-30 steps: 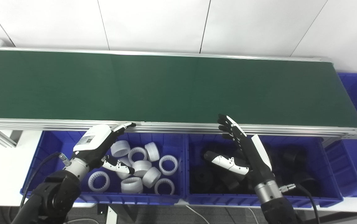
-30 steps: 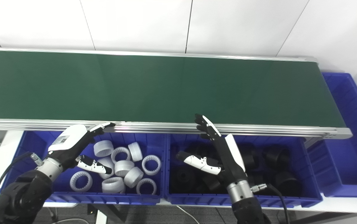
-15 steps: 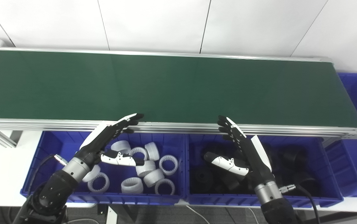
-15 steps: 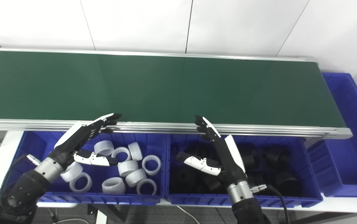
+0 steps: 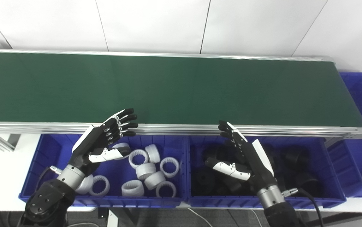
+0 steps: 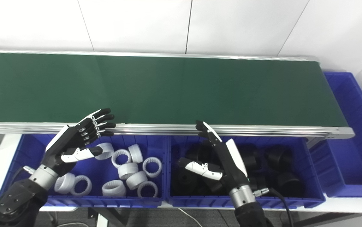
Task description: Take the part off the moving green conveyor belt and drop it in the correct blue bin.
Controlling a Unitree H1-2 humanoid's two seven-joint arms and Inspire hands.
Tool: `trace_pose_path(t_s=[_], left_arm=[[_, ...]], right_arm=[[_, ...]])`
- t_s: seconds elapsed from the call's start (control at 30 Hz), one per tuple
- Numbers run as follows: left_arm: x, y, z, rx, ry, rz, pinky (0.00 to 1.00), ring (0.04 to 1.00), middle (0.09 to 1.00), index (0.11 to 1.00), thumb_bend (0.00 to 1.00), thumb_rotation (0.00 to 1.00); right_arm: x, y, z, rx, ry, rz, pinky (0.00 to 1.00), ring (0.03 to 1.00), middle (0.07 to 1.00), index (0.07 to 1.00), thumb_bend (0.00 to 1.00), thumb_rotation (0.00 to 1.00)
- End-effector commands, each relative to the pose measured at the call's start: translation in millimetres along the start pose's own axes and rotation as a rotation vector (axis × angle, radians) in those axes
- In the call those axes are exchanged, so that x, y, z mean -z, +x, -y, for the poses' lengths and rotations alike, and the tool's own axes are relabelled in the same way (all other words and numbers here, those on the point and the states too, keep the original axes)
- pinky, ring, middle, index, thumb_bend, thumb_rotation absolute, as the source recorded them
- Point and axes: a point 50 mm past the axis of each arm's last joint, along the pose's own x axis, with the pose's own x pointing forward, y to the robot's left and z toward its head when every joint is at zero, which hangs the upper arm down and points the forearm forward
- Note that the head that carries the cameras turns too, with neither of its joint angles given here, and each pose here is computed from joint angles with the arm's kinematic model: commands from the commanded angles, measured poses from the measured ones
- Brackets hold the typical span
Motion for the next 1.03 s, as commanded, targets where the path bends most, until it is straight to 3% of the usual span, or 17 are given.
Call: trace_pose_path(t_s=[0.0, 0.23, 1.0], left_arm=[[-8.7, 3.1, 0.8, 0.002, 0.001, 0.065, 0.76, 0.828, 0.873, 0.892, 0.85, 0.36], [-2.3, -0.3, 3.8, -0.004, -0.021, 0.067, 0.79, 0.837, 0.887, 0.891, 0.85, 0.30], [7.4, 0.9, 4.7, 0.001, 0.001, 0.072, 0.78, 0.828, 0.873, 0.884, 0.83, 0.27]], right_arm=[[-7.6, -1.8, 2.3, 0.024, -0.010, 0.066, 0.80, 0.869, 0.899, 0.912, 0.76, 0.49], [-2.2, -4.2, -1.1, 0.021, -0.014, 0.065, 0.80, 0.869, 0.901, 0.914, 0.75, 0.48], [7.6, -3.4, -5.4, 0.022, -0.001, 0.055, 0.81, 0.876, 0.904, 0.918, 0.77, 0.49]])
